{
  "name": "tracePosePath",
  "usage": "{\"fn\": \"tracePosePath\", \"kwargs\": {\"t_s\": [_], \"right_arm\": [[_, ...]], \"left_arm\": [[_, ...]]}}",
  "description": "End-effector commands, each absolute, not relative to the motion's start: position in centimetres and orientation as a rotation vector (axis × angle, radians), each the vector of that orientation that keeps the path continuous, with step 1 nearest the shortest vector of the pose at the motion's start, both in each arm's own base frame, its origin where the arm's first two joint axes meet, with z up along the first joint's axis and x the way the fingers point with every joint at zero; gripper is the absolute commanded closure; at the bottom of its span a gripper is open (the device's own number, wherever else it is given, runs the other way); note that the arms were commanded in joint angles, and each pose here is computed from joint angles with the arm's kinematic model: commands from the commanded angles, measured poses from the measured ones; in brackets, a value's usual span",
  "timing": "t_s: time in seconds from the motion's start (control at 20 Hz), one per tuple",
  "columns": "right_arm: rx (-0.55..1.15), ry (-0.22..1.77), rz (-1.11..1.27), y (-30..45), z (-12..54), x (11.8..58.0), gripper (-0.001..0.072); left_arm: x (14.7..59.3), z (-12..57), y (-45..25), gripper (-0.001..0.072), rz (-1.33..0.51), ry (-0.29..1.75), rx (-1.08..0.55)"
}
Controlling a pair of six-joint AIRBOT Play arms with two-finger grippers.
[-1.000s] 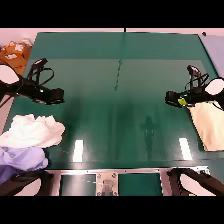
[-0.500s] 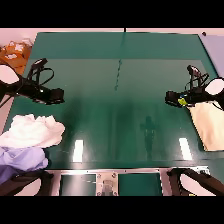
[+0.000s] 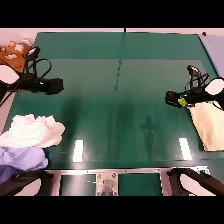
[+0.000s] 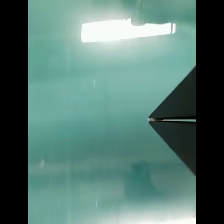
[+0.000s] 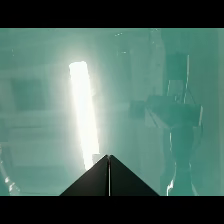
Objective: Fold the shirts.
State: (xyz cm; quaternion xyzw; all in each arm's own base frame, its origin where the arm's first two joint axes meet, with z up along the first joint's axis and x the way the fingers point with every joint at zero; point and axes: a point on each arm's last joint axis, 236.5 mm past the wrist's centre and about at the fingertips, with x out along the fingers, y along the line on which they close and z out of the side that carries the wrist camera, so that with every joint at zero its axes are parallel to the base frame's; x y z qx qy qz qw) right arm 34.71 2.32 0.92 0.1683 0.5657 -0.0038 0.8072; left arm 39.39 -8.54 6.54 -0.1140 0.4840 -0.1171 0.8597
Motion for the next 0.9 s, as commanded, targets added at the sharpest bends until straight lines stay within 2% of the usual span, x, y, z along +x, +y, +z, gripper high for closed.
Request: {"fn": "tracePosePath", "kwargs": {"t_s": [0.0,0.05,0.1,0.3,0.45,0.55,0.6,0.65,0.7,0.75,0.85], "right_arm": [[0.361,1.200,-0.009,2.3,1.0,34.9,0.0699],[0.361,1.202,-0.008,2.3,1.0,34.9,0.0699],[0.361,1.201,-0.008,2.3,1.0,34.9,0.0699],[0.361,1.201,-0.008,2.3,1.0,34.9,0.0699],[0.360,1.201,-0.008,2.3,1.0,34.9,0.0699],[0.361,1.201,-0.008,2.3,1.0,34.9,0.0699],[0.361,1.201,-0.008,2.3,1.0,34.9,0.0699],[0.361,1.201,-0.008,2.3,1.0,34.9,0.0699],[0.361,1.201,-0.008,2.3,1.0,34.9,0.0699],[0.361,1.202,-0.008,2.3,1.0,34.9,0.0699],[0.361,1.205,-0.008,2.3,0.9,34.8,0.0699]], "left_arm": [[38.0,4.5,-3.0,0.0540,-0.095,1.104,-0.006],[36.3,3.5,-0.5,0.0046,0.001,1.186,0.052],[34.5,2.5,1.8,-0.0004,0.120,1.263,0.063],[24.6,-2.9,3.2,-0.0013,0.210,1.647,0.085],[18.9,-7.0,3.0,-0.0013,0.220,1.824,0.085],[16.8,-8.7,3.2,-0.0013,0.227,1.874,0.090],[16.7,-9.0,3.4,0.0010,0.237,1.868,0.099],[17.0,-9.0,3.7,0.0236,0.242,1.855,0.113],[17.7,-8.6,4.1,0.0633,0.244,1.835,0.129],[18.6,-8.1,4.1,0.0682,0.239,1.809,0.133],[21.8,-6.2,3.9,0.0683,0.235,1.718,0.114]]}}
